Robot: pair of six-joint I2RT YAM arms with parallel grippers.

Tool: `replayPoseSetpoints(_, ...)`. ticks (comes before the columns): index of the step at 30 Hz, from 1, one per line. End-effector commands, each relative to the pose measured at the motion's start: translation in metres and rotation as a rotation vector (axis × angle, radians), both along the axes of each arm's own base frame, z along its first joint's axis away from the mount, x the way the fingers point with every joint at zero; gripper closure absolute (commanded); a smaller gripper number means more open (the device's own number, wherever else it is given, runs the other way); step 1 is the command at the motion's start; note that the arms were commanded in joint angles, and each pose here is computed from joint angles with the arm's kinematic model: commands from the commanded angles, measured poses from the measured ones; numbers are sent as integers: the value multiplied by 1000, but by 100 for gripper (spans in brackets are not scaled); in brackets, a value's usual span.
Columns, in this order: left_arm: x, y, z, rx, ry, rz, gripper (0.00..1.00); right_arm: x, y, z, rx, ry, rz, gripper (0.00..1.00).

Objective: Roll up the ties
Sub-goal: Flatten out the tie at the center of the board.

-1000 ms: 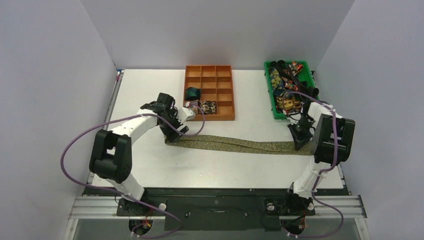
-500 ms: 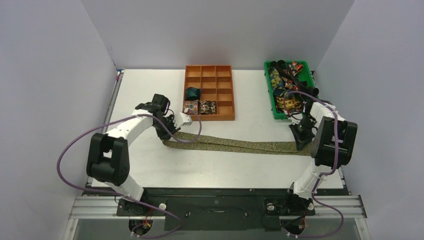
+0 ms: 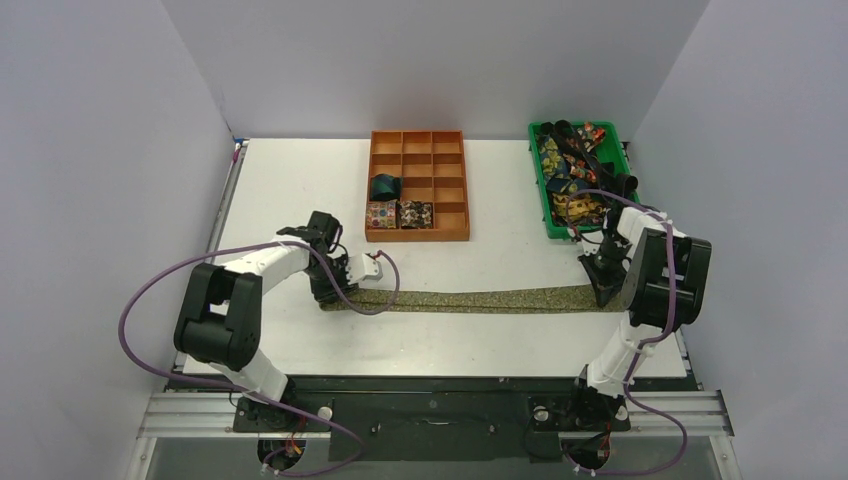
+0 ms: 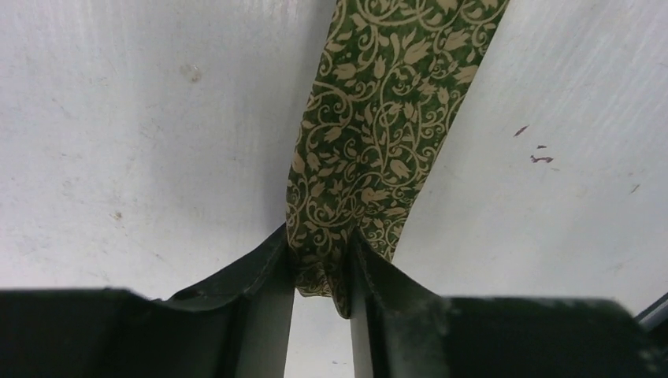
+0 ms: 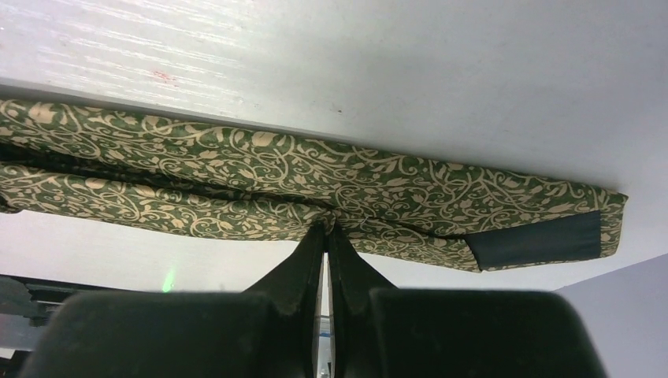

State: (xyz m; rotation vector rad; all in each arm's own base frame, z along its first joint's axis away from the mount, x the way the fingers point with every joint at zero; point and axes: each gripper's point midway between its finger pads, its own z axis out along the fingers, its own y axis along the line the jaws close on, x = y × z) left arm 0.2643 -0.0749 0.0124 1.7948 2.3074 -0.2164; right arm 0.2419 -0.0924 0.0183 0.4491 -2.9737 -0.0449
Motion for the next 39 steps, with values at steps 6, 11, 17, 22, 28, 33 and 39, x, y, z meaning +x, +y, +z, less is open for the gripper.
replayPoseSetpoints(6,11,-10,37,-59,-45,12,29,2,-8,-1,-38,-23,-10,100)
replayPoseSetpoints(11,20,-32,90,-222,-73,172,1,6,-1,25,20,-101,-8,83)
replayPoseSetpoints(17,7,-33,94,-255,-58,273,3,3,-1,57,55,-161,28,76)
replayPoseSetpoints(22,5,-20,64,-138,-97,178,3,-6,-4,60,36,-140,69,75)
replayPoseSetpoints(28,3,-22,32,-34,-116,31,3,-13,-12,33,-8,-73,55,76)
replayPoseSetpoints(33,-8,-27,8,24,-84,-39,3,-10,-18,15,-40,-51,31,78)
replayPoseSetpoints(39,4,-28,-13,87,-65,-37,24,-7,-23,-3,-63,-25,13,81)
